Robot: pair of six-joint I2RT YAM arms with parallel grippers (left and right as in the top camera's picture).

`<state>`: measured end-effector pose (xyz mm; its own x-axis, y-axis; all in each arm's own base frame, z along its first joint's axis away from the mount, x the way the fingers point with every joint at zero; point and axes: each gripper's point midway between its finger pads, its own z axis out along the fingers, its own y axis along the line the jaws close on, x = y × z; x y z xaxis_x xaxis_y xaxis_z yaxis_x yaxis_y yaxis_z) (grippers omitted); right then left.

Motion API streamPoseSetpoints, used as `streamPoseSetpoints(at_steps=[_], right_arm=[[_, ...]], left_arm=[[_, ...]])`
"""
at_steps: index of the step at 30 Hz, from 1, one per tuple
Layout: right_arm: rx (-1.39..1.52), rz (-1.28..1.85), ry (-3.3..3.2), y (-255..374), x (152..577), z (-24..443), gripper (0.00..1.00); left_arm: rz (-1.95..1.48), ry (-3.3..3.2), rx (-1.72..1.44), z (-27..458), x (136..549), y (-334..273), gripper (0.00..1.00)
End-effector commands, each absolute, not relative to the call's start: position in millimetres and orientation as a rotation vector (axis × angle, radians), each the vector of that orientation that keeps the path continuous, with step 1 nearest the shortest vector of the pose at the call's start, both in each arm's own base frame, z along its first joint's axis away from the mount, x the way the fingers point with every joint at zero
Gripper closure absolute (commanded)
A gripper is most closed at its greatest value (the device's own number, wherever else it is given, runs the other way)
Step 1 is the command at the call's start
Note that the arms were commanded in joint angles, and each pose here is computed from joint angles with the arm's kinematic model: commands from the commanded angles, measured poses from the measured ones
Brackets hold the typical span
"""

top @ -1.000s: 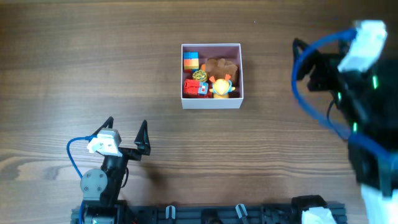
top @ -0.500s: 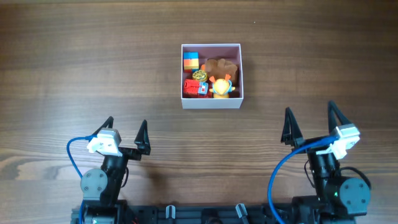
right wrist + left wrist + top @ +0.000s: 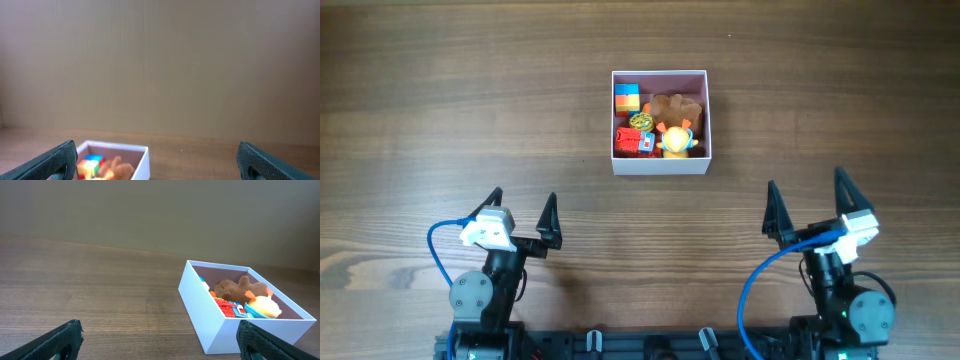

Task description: Pack container

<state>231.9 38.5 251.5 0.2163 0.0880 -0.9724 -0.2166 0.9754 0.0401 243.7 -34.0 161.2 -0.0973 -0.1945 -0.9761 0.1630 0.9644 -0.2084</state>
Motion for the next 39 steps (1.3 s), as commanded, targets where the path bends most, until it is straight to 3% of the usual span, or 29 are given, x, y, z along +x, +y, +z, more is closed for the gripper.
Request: streamPoseSetpoints(at_steps=[1,7,11,39], right_arm=[[-0.140,0.199,1.345,40.4,233.8,239.3,0.00],[-0.139,0.200,1.379,40.7,238.3,220.8,0.00],[-0.120,0.224,1.559,41.2,242.6,177.6,0.00],[-0.116,0.225,1.557,40.8,242.6,178.2,0.00]], left_arm=[[-0.293,1.640,-0.045,159.6,244.0,-30.5,0.00],[-0.293,1.641,-0.045,159.5,244.0,-30.5,0.00],[-0.293,1.641,-0.045,159.5,244.0,-30.5,0.00],[-0.293,1.641,-0.045,159.5,244.0,-30.5,0.00]])
